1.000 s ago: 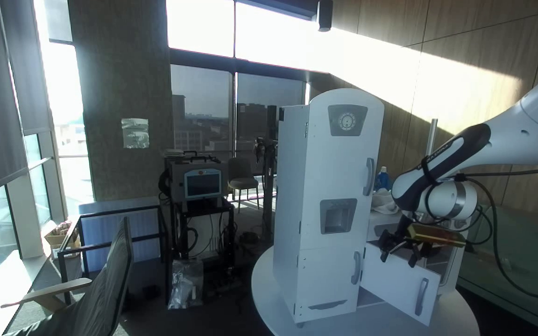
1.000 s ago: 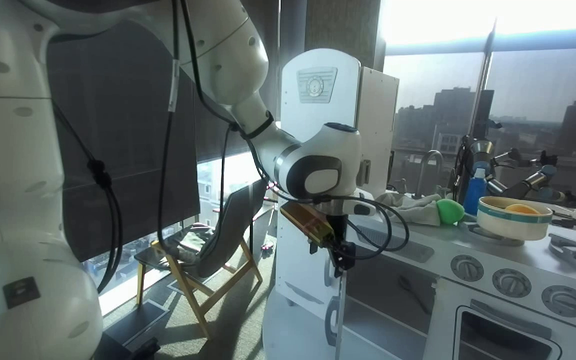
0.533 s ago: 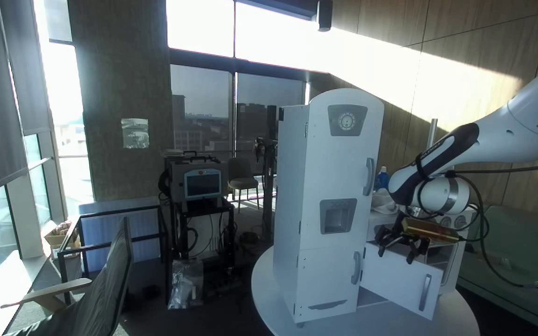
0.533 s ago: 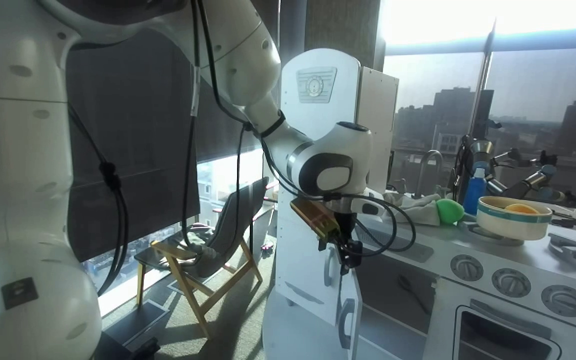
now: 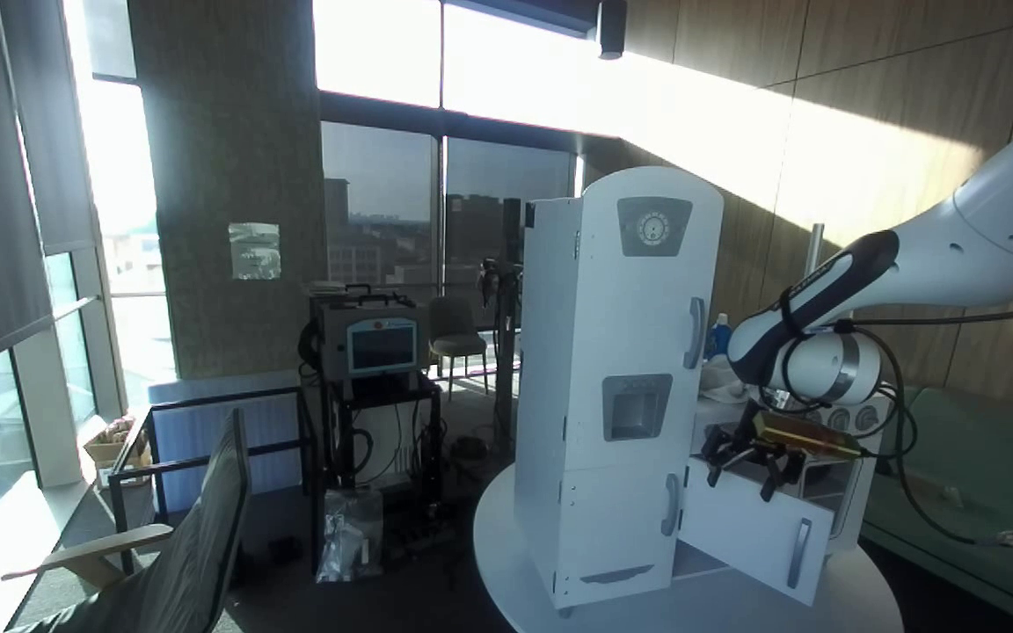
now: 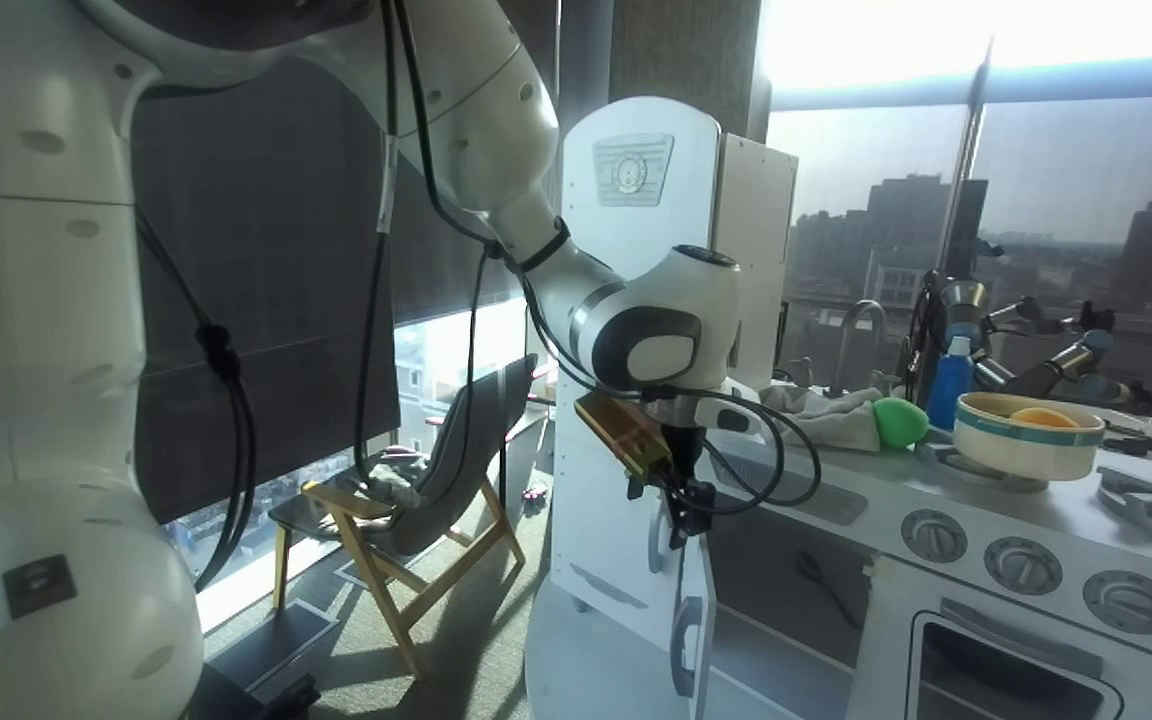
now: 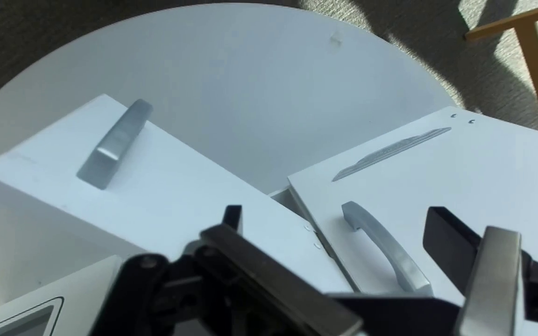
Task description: Close the cabinet door on the left and open the cabinet door on the lower right
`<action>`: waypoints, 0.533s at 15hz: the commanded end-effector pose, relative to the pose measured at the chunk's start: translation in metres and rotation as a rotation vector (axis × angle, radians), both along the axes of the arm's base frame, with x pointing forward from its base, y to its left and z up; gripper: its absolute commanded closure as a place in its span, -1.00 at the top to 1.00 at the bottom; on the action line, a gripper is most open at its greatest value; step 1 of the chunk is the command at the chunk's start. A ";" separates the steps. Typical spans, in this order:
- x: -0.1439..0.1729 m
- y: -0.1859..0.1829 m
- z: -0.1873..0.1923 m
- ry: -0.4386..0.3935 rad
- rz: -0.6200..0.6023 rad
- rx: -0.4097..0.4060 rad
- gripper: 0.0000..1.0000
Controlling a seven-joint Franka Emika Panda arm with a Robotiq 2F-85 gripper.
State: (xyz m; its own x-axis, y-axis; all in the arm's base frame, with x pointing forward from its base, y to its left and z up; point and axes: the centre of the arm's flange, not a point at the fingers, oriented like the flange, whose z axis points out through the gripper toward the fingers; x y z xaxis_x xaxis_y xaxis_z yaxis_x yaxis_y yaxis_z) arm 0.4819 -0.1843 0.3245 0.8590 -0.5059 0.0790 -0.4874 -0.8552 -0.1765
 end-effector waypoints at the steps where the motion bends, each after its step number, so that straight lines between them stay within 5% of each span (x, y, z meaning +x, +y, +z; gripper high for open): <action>1: -0.006 0.005 -0.028 0.024 -0.030 -0.015 1.00; 8: -0.001 -0.040 -0.064 -0.108 -0.240 -0.089 1.00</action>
State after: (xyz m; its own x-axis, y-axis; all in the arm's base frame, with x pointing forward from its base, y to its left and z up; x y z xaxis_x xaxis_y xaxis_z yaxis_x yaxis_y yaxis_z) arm 0.4750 -0.2014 0.2688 0.7826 -0.6088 0.1298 -0.5927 -0.7925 -0.1436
